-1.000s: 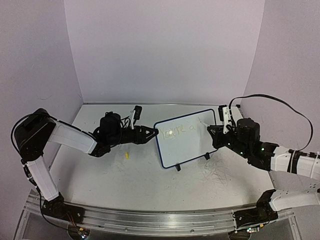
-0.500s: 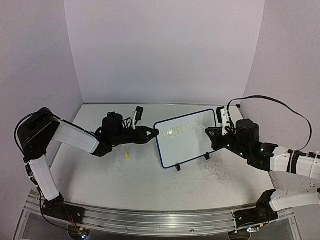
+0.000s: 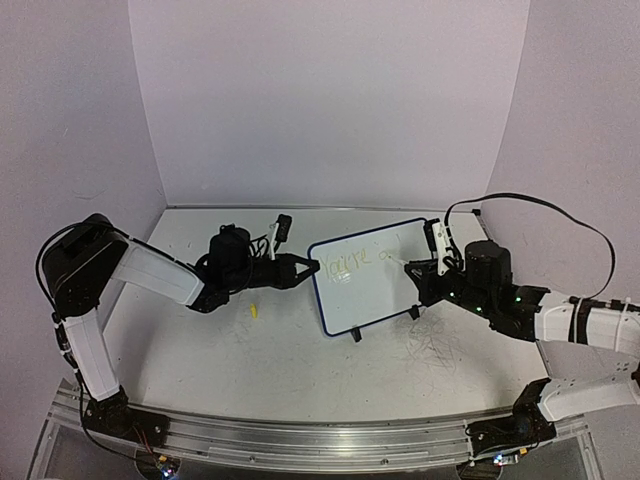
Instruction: Write a sentence on the whiteboard
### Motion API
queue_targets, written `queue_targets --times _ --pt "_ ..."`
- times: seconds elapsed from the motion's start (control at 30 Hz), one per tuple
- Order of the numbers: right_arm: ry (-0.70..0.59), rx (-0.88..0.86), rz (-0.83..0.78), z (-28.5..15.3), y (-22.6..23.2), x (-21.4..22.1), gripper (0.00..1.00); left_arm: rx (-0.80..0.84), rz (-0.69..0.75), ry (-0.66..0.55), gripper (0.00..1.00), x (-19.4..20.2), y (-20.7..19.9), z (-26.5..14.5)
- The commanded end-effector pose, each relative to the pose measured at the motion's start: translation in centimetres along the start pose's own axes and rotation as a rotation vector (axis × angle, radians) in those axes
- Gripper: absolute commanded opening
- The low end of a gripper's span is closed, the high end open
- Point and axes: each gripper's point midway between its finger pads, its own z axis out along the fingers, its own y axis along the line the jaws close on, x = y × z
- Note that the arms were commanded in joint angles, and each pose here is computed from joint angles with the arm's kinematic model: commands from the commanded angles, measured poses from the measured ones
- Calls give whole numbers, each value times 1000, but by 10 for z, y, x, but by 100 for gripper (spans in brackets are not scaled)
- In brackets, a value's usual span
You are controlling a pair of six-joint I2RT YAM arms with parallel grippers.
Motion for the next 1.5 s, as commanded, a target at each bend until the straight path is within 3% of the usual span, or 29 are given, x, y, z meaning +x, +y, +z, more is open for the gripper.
queue_targets --times 0.0,0.7,1.23,1.47 --pt "-53 -14 -10 0 3 -17 0 35 50 -37 12 -15 -9 5" --pt "-28 -61 -35 3 15 -14 0 27 55 -29 3 -10 -6 3" --pt "63 -315 -265 12 123 23 0 26 55 -29 0 -10 -7 2" --pt "69 -226 -280 17 114 29 0 25 53 -30 0 -10 -7 1"
